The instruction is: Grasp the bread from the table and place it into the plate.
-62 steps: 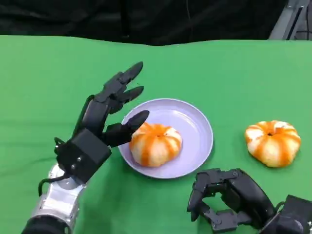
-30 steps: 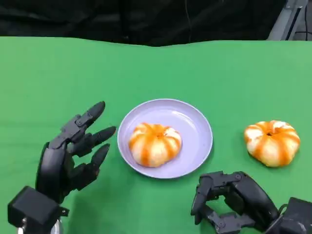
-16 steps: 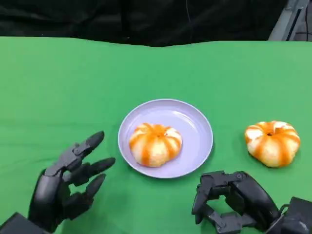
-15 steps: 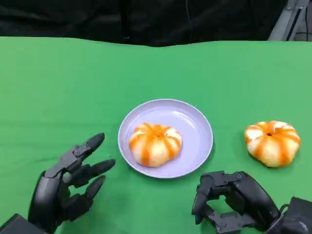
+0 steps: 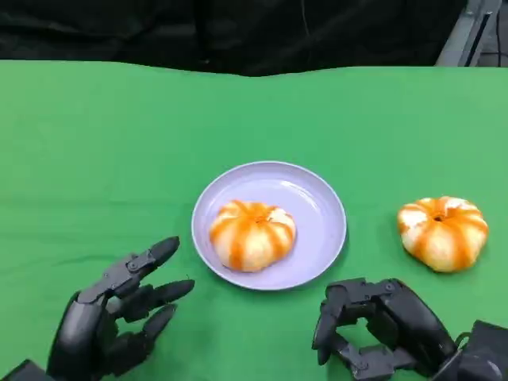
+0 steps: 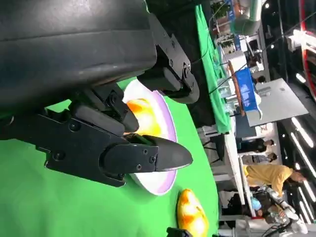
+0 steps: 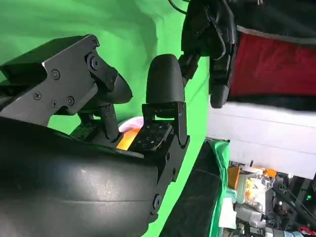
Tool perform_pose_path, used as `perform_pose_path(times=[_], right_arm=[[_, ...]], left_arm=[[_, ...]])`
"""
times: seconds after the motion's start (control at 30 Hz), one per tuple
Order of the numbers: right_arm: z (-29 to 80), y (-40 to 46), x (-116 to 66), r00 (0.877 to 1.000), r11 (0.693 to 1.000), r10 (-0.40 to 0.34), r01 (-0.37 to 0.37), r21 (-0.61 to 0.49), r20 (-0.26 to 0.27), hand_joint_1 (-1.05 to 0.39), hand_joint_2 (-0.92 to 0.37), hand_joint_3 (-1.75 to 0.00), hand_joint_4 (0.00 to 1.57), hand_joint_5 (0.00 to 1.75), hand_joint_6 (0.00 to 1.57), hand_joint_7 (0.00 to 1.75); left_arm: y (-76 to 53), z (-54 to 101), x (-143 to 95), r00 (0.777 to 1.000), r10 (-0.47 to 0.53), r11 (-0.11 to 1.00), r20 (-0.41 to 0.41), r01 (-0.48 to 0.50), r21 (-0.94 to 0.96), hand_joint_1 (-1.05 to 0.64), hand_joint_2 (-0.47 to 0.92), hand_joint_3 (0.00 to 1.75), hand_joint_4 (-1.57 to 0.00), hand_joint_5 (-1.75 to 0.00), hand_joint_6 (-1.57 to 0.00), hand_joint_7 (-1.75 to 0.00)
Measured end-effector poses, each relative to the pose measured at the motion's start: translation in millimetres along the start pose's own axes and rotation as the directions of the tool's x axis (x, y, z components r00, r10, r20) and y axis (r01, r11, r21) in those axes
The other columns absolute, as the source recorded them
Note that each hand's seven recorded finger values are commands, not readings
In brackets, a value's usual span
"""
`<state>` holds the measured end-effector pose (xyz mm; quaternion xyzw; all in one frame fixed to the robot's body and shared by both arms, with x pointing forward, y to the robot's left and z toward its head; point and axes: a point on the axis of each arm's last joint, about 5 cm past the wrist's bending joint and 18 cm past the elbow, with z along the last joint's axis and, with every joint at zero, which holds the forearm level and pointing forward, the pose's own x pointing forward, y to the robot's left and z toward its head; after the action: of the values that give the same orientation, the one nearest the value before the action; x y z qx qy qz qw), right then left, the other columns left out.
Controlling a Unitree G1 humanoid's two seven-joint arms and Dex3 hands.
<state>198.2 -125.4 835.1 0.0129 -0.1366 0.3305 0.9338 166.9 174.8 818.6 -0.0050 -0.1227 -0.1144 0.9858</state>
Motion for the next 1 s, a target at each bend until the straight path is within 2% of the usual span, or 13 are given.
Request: perform_pose_path(times=[0.07,0.13,0.43,0.47,0.53,0.57,0.67,0.7,0.73,0.77,0.87,0.97,1.0], right_arm=[[0.0,0.0,0.0,1.000,1.000,-0.002,0.002,0.000,0.000,0.09,-0.55,-1.10,0.95,1.33,0.93,1.07],[0.0,0.0,0.1,1.000,1.000,-0.002,0.002,0.001,0.000,0.09,-0.55,-1.11,0.95,1.34,0.93,1.07],[0.0,0.0,0.1,1.000,1.000,0.001,-0.001,0.002,0.000,0.10,-0.56,-1.10,0.94,1.34,0.93,1.07],[0.0,-0.1,0.1,1.000,1.000,0.002,-0.002,0.002,0.000,0.10,-0.56,-1.10,0.94,1.34,0.93,1.07],[0.0,-0.1,0.1,1.000,1.000,0.002,-0.002,0.002,0.000,0.09,-0.56,-1.10,0.94,1.34,0.93,1.06],[0.1,-0.1,0.1,1.000,1.000,0.002,-0.002,0.002,0.000,0.09,-0.56,-1.10,0.94,1.34,0.93,1.06],[1.1,-0.4,1.0,1.000,1.000,0.005,-0.005,0.000,0.006,0.09,-0.56,-1.10,0.94,1.34,0.93,1.06],[1.3,-0.5,1.1,1.000,1.000,0.005,-0.005,-0.001,0.006,0.09,-0.56,-1.10,0.94,1.34,0.93,1.06],[1.3,-0.5,1.1,1.000,1.000,0.005,-0.005,-0.001,0.006,0.08,-0.55,-1.10,0.94,1.34,0.94,1.07],[1.3,-0.5,1.1,1.000,1.000,0.004,-0.004,-0.001,0.006,0.08,-0.55,-1.10,0.94,1.34,0.93,1.07],[1.4,-0.5,1.1,1.000,1.000,0.001,-0.001,-0.002,0.006,0.09,-0.54,-1.12,0.94,1.35,0.93,1.07],[1.4,-0.5,1.1,1.000,1.000,0.002,-0.002,-0.002,0.007,0.09,-0.54,-1.13,0.94,1.35,0.93,1.07],[1.4,-0.5,1.1,1.000,1.000,0.003,-0.003,-0.002,0.007,0.09,-0.54,-1.13,0.95,1.35,0.93,1.07]], left_arm=[[-1.2,-2.1,-1.8,1.000,-0.017,1.000,-0.015,0.017,-0.008,-0.06,0.92,0.19,-0.81,0.00,-0.62,-0.02],[-3.2,-4.0,-3.1,0.999,-0.026,1.000,-0.025,0.026,-0.018,-0.01,0.92,0.20,-0.81,0.00,-0.63,-0.02],[-6.7,-8.6,-7.8,0.998,-0.047,0.999,-0.044,0.047,-0.010,0.02,0.92,0.20,-0.84,-0.01,-0.71,-0.02],[-6.7,-8.9,-8.0,0.998,-0.047,0.999,-0.046,0.047,-0.010,0.02,0.92,0.21,-0.89,-0.03,-0.77,-0.05],[-6.9,-9.4,-8.5,0.998,-0.049,0.999,-0.047,0.049,-0.005,0.00,0.92,0.28,-1.08,-0.12,-1.03,-0.10],[-7.1,-9.3,-8.6,0.997,-0.059,0.998,-0.044,0.060,0.010,-0.01,0.92,0.30,-1.13,-0.16,-1.11,-0.12],[-7.0,-9.0,-7.4,0.996,-0.086,0.995,-0.033,0.088,0.041,-0.01,0.92,0.31,-1.17,-0.18,-1.16,-0.12],[-6.9,-9.1,-7.0,0.995,-0.091,0.995,-0.033,0.092,0.046,-0.01,0.92,0.37,-1.07,-0.61,-1.15,-0.36],[-6.7,-9.4,-6.9,0.995,-0.093,0.994,-0.032,0.095,0.049,-0.02,0.92,0.40,-0.96,-0.90,-1.06,-0.61],[-6.5,-9.4,-6.6,0.995,-0.094,0.994,-0.028,0.096,0.054,-0.02,0.92,0.41,-0.89,-1.09,-0.97,-0.82],[-6.3,-9.5,-5.8,0.995,-0.102,0.993,-0.018,0.103,0.065,-0.03,0.92,0.43,-0.84,-1.25,-0.89,-1.01],[-6.9,-10.9,-7.4,0.994,-0.105,0.992,-0.025,0.106,0.062,-0.03,0.90,0.47,-0.82,-1.31,-0.86,-1.08],[-7.1,-11.1,-7.6,0.994,-0.106,0.992,-0.026,0.107,0.062,-0.04,0.86,0.56,-0.80,-1.37,-0.84,-1.15]])
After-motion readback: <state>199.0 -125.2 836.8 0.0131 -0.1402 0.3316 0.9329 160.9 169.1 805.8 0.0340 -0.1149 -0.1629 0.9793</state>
